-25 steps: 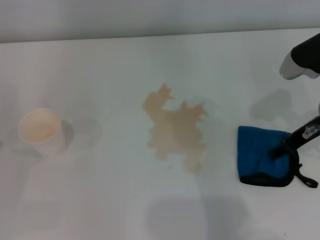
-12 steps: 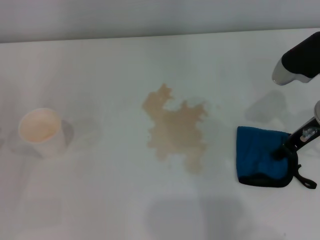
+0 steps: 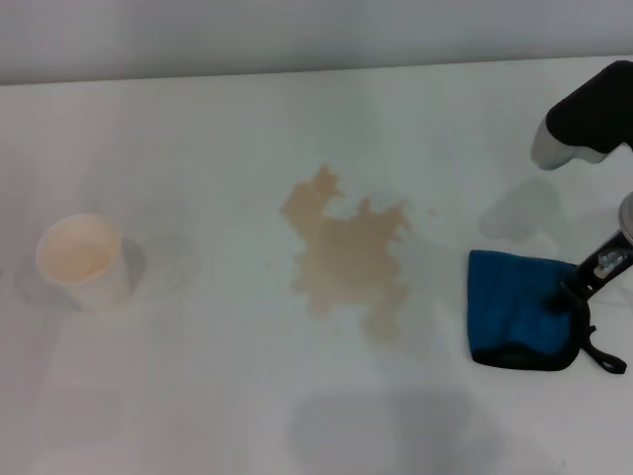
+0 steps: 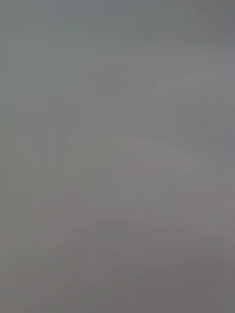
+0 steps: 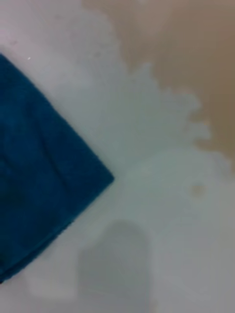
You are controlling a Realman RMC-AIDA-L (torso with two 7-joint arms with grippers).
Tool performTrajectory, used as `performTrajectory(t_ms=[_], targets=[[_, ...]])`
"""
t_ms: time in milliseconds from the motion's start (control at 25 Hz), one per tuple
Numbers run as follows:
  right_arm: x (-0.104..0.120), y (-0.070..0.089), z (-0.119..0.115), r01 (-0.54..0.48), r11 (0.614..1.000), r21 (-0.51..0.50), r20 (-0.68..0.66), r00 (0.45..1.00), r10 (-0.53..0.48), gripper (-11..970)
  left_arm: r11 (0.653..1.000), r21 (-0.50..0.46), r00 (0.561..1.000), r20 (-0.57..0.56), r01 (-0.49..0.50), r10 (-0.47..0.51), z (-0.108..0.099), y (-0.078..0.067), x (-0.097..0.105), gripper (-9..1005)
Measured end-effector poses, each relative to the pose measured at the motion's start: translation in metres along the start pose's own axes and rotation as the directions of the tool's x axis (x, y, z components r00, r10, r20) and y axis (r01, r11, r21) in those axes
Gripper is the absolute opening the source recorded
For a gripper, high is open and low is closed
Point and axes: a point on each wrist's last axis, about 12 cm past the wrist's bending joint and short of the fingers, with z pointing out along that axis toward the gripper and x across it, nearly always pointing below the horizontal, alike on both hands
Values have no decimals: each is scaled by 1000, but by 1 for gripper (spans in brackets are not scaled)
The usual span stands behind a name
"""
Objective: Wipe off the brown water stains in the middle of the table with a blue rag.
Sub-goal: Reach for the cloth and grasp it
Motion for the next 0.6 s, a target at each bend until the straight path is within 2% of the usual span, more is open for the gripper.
performTrajectory(t_ms=[600], targets=[[-5, 3, 8, 22, 1000, 9, -40, 999, -21, 482, 1000, -12, 1000, -3, 1, -1, 2, 1, 0, 892]])
